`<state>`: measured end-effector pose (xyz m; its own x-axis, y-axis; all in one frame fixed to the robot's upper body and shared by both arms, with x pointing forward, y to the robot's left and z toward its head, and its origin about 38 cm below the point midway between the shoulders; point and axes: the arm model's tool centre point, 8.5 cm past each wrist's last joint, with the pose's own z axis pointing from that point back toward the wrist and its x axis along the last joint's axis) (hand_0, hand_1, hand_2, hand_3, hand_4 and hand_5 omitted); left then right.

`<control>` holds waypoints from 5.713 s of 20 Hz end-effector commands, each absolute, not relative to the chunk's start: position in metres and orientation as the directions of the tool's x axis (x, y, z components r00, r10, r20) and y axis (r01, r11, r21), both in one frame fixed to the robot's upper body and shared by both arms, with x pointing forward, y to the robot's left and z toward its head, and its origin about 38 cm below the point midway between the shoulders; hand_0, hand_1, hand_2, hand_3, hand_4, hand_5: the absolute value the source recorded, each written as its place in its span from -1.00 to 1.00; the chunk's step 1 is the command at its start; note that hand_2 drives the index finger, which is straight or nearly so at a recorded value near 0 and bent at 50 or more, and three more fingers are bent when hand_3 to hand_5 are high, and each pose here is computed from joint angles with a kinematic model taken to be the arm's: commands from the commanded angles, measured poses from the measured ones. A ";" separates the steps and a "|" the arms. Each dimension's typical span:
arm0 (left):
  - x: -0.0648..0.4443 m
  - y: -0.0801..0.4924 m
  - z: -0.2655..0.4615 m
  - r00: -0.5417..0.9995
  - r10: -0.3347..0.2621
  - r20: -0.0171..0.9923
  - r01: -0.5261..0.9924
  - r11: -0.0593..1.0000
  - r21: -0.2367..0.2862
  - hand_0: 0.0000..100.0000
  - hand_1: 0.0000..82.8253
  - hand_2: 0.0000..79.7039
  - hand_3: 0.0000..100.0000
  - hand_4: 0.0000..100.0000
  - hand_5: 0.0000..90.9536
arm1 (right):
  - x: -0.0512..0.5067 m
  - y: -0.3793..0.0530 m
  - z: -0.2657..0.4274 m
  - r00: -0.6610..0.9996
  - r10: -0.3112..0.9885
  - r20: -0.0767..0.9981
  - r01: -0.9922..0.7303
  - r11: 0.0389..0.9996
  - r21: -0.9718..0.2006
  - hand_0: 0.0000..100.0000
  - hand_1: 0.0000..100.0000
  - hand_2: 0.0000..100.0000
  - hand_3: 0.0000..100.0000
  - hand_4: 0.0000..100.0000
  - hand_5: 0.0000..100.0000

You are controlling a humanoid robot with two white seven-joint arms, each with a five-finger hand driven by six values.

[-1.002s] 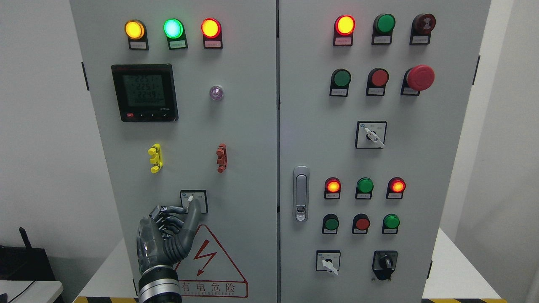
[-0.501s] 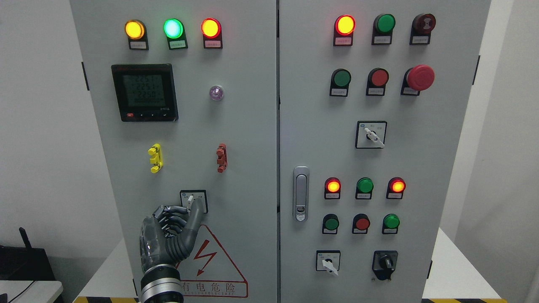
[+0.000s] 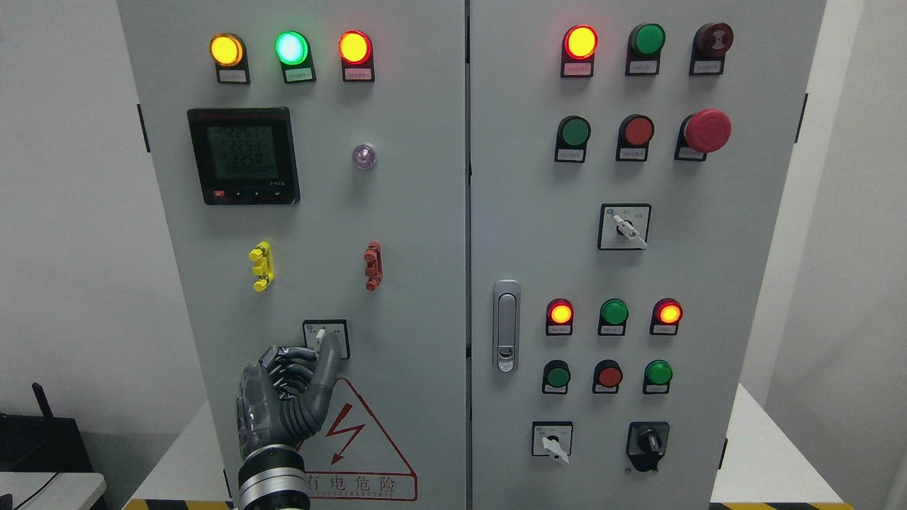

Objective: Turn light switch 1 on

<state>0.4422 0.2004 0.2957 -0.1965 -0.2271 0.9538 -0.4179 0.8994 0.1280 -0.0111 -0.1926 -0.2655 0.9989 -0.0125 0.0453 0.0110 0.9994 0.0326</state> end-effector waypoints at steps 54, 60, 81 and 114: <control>0.447 0.195 0.298 -0.178 -0.237 0.955 -0.414 0.899 0.146 -0.53 0.03 0.52 0.71 0.72 0.79 | -0.011 -0.192 -0.265 0.999 -0.019 0.044 0.017 0.999 0.036 -0.76 -0.22 -1.00 -1.00 -1.00 -1.00; 0.447 0.195 0.298 -0.178 -0.237 0.955 -0.414 0.898 0.146 -0.46 -0.01 0.52 0.71 0.72 0.79 | -0.011 -0.192 -0.265 0.999 -0.019 0.044 0.017 0.999 0.036 -0.76 -0.22 -1.00 -1.00 -1.00 -1.00; 0.447 0.195 0.298 -0.179 -0.235 0.955 -0.412 0.900 0.144 -0.07 -0.30 0.59 0.78 0.75 0.81 | -0.011 -0.192 -0.265 0.999 -0.019 0.044 0.017 0.999 0.036 -0.76 -0.22 -1.00 -1.00 -1.00 -1.00; 0.445 0.193 0.296 -0.187 -0.213 0.959 -0.396 0.910 0.125 -0.30 -0.51 0.63 0.86 0.77 0.80 | -0.011 -0.192 -0.265 0.999 -0.019 0.044 0.017 0.999 0.036 -0.76 -0.22 -1.00 -1.00 -1.00 -1.00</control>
<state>0.4465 0.1933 0.2978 -0.1883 -0.2159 0.9581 -0.3970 0.9090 0.1268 -0.0111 -0.1926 -0.2655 0.9989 -0.0124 0.0453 0.0110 0.9994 0.0326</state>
